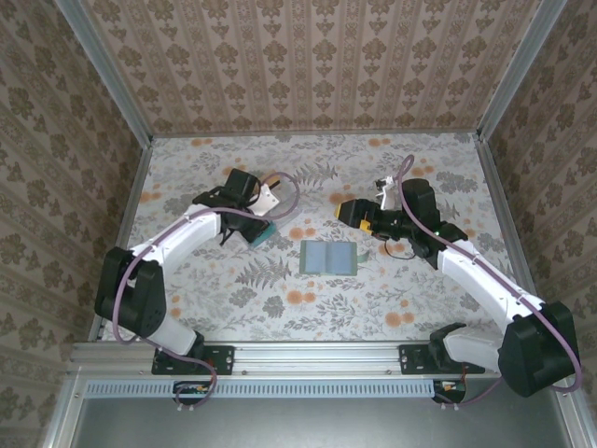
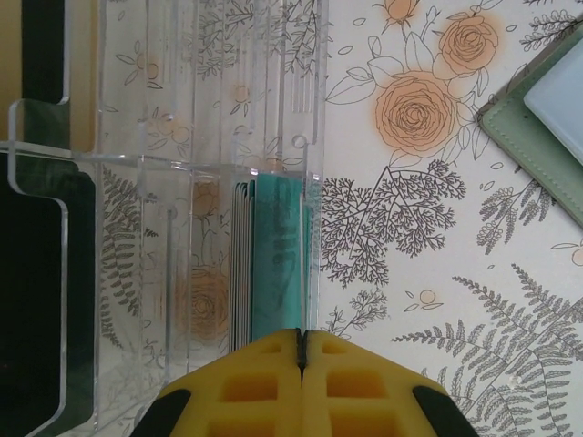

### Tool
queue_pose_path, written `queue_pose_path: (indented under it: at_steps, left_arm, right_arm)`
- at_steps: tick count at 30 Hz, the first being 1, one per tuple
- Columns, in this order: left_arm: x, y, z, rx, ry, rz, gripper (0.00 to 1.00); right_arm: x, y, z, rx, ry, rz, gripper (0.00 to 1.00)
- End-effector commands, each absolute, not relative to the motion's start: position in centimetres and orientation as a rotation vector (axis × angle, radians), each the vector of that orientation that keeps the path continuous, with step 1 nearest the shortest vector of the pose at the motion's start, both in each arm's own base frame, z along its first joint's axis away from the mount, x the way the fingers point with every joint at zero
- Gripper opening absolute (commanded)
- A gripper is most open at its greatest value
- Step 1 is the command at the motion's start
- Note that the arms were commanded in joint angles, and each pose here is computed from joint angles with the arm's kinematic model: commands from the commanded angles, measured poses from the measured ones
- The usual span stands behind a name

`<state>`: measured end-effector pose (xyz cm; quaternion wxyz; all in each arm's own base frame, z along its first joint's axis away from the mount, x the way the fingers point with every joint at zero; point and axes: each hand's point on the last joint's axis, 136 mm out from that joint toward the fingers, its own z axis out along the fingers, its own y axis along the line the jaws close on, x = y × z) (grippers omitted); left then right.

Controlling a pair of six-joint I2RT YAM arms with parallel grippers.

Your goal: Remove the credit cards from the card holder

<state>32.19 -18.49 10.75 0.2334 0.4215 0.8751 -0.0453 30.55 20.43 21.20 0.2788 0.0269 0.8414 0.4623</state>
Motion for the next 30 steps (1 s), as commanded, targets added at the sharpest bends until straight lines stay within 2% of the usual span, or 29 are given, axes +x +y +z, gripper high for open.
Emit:
queue_pose_path:
  at_steps: [1, 11, 30]
  left_arm:
    - [33.4, -18.6, 11.1, 1.184, 2.368, -0.094, 0.00]
    - [34.2, -18.0, 10.3, 1.209, 2.356, -0.015, 0.00]
    - [33.3, -18.1, 6.2, 1.242, 2.440, -0.053, 0.00]
  right_arm:
    - [31.0, 20.2, 21.6, 0.069, 2.252, 1.225, 1.00]
    - [31.1, 20.3, 21.4, 0.071, 2.256, 1.236, 1.00]
    - [31.0, 20.2, 21.0, 0.082, 2.253, 1.246, 1.00]
